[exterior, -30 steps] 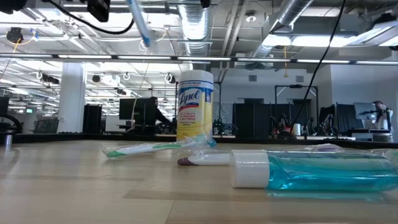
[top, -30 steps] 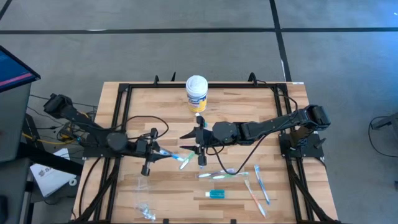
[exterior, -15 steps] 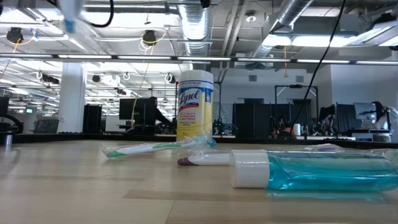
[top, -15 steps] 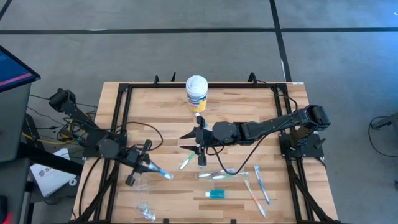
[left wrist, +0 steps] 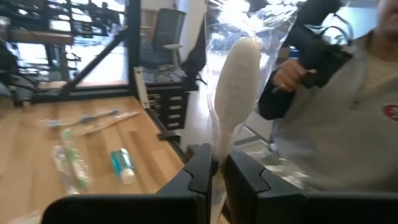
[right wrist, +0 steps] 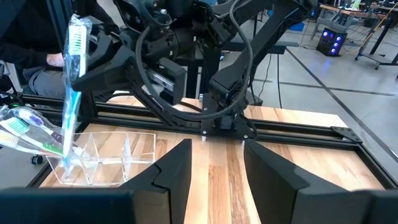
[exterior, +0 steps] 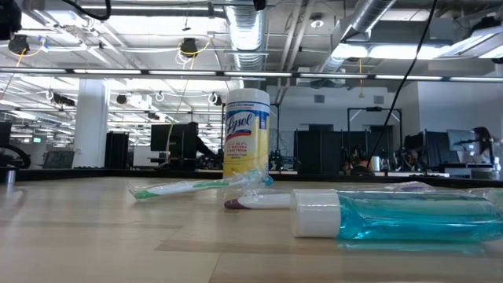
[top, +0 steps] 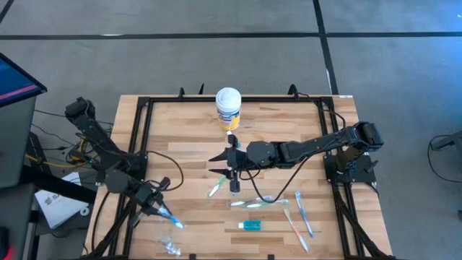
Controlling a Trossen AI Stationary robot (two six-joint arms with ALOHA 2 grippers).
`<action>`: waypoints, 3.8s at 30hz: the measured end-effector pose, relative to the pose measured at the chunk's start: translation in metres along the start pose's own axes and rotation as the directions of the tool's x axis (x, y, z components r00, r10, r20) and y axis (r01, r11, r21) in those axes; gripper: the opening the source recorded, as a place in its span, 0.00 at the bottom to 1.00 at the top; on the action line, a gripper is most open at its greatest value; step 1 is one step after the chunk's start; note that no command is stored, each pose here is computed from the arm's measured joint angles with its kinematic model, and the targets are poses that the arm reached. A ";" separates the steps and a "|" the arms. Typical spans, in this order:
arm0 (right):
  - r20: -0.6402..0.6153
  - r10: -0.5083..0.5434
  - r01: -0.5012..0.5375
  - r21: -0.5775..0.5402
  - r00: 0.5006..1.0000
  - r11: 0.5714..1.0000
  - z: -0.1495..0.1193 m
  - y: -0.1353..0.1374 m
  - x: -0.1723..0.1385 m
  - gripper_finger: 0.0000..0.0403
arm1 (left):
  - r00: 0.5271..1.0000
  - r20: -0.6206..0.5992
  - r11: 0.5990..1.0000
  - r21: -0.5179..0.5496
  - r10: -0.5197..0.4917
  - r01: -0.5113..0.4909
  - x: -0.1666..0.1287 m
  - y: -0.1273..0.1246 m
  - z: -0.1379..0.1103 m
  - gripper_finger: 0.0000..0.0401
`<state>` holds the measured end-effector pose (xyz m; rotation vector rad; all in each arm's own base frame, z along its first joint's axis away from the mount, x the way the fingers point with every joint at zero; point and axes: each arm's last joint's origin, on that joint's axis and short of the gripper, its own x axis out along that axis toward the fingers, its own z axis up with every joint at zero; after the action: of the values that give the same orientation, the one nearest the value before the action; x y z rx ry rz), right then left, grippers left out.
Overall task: Pick & Place toothbrushing station
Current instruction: Put the middle blue toothbrush into the transparent organizer
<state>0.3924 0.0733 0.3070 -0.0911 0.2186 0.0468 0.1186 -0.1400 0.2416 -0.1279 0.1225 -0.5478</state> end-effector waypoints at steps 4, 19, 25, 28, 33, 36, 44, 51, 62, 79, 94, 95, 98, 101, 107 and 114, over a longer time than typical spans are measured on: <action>0.000 0.000 0.000 0.000 1.000 1.000 0.000 0.000 0.000 0.34 | 0.999 -0.015 0.998 -0.028 -0.047 0.047 -0.003 -0.008 -0.002 0.04; 0.001 0.000 0.000 0.000 1.000 1.000 0.000 0.000 0.000 0.33 | 0.983 -0.044 0.974 -0.151 -0.177 0.169 -0.012 -0.029 -0.007 0.04; 0.001 0.000 0.000 0.000 1.000 1.000 0.000 0.000 0.000 0.33 | 0.983 -0.069 0.977 -0.142 -0.170 0.159 -0.012 -0.029 -0.010 0.04; 0.001 0.000 0.000 0.001 1.000 1.000 0.000 0.000 0.000 0.33 | 0.984 -0.094 0.981 -0.133 -0.154 0.141 -0.009 -0.029 -0.014 0.04; 0.001 0.000 0.000 0.001 1.000 1.000 0.000 0.000 0.000 0.33 | 0.981 -0.137 0.981 -0.156 -0.139 0.117 -0.003 -0.031 -0.022 0.04; 0.001 0.000 0.000 0.001 1.000 1.000 0.000 0.000 0.000 0.32 | 0.982 -0.155 0.983 -0.165 -0.110 0.084 0.000 -0.031 -0.027 0.04; 0.001 0.000 0.000 0.000 1.000 1.000 0.000 0.000 0.000 0.32 | 0.978 -0.187 0.986 -0.149 -0.096 0.069 0.004 -0.032 -0.033 0.04; 0.000 0.000 0.000 0.000 1.000 1.000 0.000 0.000 0.000 0.32 | 0.976 -0.210 0.991 -0.130 -0.066 0.039 0.008 -0.032 -0.039 0.04; 0.000 -0.001 0.001 0.000 1.000 1.000 0.000 0.000 0.000 0.32 | 0.966 -0.254 0.993 -0.120 -0.046 0.016 0.013 -0.033 -0.049 0.04; -0.002 -0.001 0.001 0.000 1.000 1.000 0.000 0.000 0.000 0.32 | 0.956 -0.292 0.993 -0.118 -0.013 -0.022 0.018 -0.034 -0.059 0.04; -0.003 -0.003 0.003 0.000 1.000 1.000 0.000 -0.001 0.000 0.32 | 0.946 -0.324 0.995 -0.094 0.008 -0.040 0.022 -0.034 -0.067 0.04; -0.004 -0.003 0.003 0.000 1.000 1.000 0.000 -0.001 0.000 0.32 | 0.946 -0.324 0.995 -0.095 0.008 -0.041 0.022 -0.034 -0.067 0.04; -0.006 -0.003 0.003 -0.001 1.000 1.000 0.000 -0.001 0.000 0.32 | 0.946 -0.324 0.995 -0.095 0.008 -0.041 0.022 -0.034 -0.067 0.05; -0.006 -0.003 0.003 0.000 1.000 1.000 0.000 -0.001 0.000 0.32 | 0.946 -0.323 0.994 -0.103 0.008 -0.044 0.022 -0.034 -0.067 0.07; -0.007 -0.003 0.003 -0.001 1.000 1.000 -0.001 -0.001 0.000 0.32 | 0.947 -0.322 0.992 -0.120 0.007 -0.049 0.022 -0.034 -0.067 0.14; -0.007 -0.002 0.002 -0.001 1.000 1.000 -0.001 -0.001 0.000 0.32 | 0.948 -0.318 0.983 -0.172 0.005 -0.063 0.022 -0.034 -0.066 0.17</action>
<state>0.3925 0.0724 0.3065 -0.0925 0.2255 0.0443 0.1096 -0.1866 0.1800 -0.2138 0.4877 -0.5185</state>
